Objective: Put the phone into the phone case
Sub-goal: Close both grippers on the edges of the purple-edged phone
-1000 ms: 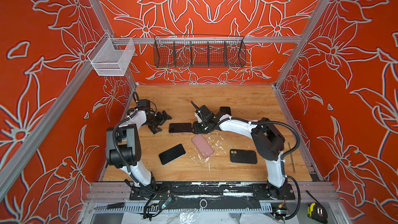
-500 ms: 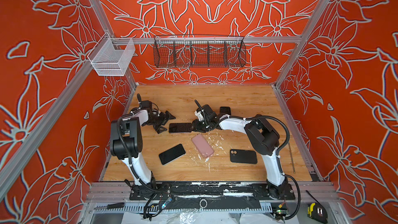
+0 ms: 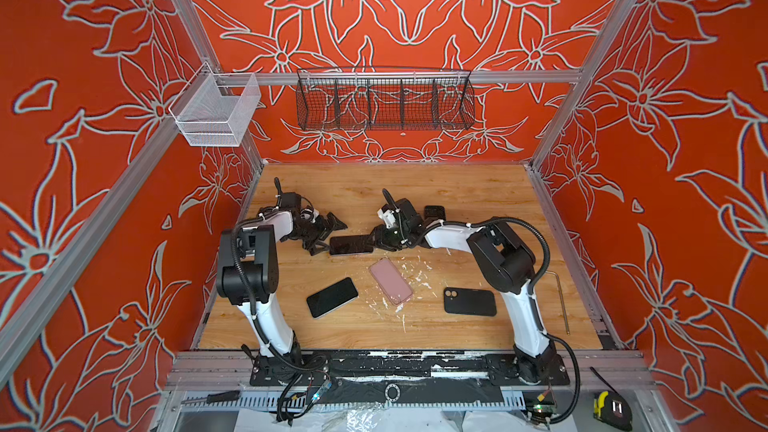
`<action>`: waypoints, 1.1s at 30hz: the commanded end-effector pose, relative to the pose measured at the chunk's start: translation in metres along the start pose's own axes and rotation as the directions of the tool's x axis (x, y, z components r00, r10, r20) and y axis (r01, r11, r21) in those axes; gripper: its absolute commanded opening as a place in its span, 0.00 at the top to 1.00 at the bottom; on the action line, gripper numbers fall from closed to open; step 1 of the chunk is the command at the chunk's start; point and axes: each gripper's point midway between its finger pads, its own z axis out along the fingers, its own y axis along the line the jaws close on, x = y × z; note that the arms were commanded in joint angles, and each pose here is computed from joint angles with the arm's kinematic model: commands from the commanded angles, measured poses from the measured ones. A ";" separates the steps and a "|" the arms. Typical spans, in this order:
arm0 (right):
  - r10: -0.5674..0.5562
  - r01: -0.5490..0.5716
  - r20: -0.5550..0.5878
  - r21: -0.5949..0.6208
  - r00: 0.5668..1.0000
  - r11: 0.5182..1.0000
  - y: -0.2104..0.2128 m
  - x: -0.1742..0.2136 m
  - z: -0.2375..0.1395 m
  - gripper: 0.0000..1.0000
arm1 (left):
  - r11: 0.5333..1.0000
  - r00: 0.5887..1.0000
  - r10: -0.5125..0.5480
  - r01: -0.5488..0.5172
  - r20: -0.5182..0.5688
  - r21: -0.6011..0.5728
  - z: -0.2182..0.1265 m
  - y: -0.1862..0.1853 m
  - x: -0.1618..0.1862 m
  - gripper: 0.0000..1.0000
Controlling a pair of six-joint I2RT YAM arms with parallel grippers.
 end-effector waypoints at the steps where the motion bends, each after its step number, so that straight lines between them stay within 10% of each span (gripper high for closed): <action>1: 0.063 -0.059 -0.074 0.058 0.995 0.997 -0.032 0.030 0.020 0.52 | 0.996 0.999 0.033 -0.029 -0.043 0.088 0.003 -0.022 0.019 0.02; 14: 0.090 -0.083 -0.090 0.077 0.992 0.994 -0.050 0.042 0.023 0.52 | 0.949 0.984 0.163 -0.175 0.065 0.262 -0.030 -0.076 0.024 0.22; 33: 0.099 -0.094 -0.076 0.066 0.992 0.993 -0.050 0.037 0.025 0.52 | 0.975 0.985 0.174 -0.173 0.006 0.139 -0.012 -0.062 0.038 0.65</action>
